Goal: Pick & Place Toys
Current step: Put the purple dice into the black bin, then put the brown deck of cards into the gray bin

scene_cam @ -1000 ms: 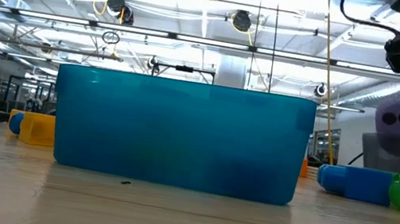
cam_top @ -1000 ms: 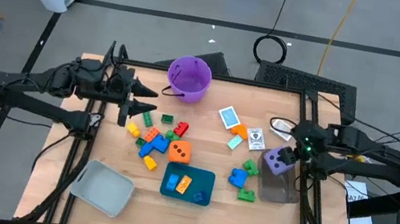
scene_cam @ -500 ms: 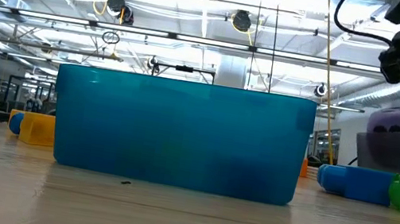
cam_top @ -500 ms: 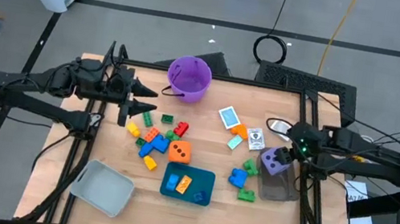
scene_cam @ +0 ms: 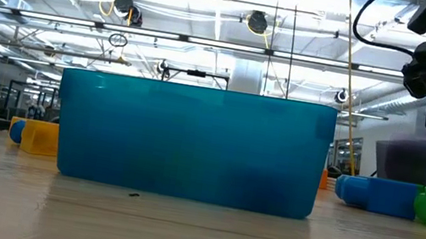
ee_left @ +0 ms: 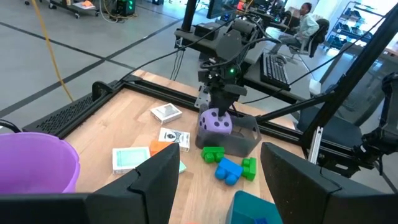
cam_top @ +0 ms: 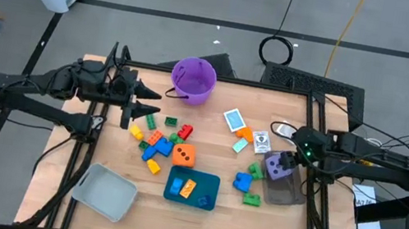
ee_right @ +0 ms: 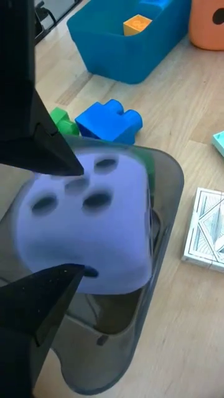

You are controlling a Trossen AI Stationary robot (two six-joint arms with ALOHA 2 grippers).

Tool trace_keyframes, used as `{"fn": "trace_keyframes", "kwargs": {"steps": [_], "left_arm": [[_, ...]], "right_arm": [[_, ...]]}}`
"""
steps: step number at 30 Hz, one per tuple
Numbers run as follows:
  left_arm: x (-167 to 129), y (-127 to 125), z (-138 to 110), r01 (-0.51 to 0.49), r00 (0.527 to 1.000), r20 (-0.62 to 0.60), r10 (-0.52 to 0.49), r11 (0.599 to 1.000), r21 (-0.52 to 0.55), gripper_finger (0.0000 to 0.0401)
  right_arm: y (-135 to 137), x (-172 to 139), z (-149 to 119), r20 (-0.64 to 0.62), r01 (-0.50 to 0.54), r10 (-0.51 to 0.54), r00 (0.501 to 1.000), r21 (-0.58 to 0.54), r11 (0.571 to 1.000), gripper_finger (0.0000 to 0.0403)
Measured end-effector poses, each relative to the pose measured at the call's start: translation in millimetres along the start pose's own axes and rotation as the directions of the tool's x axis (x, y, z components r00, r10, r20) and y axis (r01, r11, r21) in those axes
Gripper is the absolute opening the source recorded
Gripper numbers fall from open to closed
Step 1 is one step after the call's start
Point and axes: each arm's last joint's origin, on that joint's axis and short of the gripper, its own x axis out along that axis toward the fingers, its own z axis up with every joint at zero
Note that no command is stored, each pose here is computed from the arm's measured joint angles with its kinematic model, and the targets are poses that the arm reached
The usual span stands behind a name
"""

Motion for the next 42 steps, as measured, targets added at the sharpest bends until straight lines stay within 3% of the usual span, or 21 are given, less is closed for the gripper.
{"fn": "trace_keyframes", "kwargs": {"steps": [9,15,25,29,34,38,42], "left_arm": [[0,0,0,0.000,1.000,0.000,0.000,1.000,0.003,0.0232],[0,0,1,0.003,1.000,0.011,-0.003,1.000,0.009,0.0232],[0,-1,5,0.011,0.999,0.048,-0.013,1.000,0.022,0.0232],[0,-1,5,0.012,0.999,0.048,-0.013,1.000,0.022,0.0232],[0,-1,5,0.010,0.999,0.049,-0.011,1.000,0.022,0.0232],[0,-1,5,0.010,0.999,0.049,-0.011,1.000,0.022,0.0232],[0,-1,5,0.009,0.999,0.049,-0.010,1.000,0.022,0.0232]], "right_arm": [[1,-1,0,0.001,-0.026,0.026,1.000,-0.001,1.000,0.0258],[12,-3,6,0.066,-0.158,0.157,0.985,-0.001,0.987,0.0255],[31,-12,17,0.195,-0.360,0.361,0.912,-0.042,0.932,0.0254],[45,-21,26,0.325,-0.483,0.482,0.813,-0.085,0.872,0.0254],[63,-41,39,0.527,-0.619,0.618,0.584,-0.203,0.759,0.0254],[73,-55,46,0.637,-0.635,0.653,0.410,-0.314,0.706,0.0254],[81,-60,54,0.714,-0.639,0.638,0.287,-0.354,0.683,0.0254]]}}
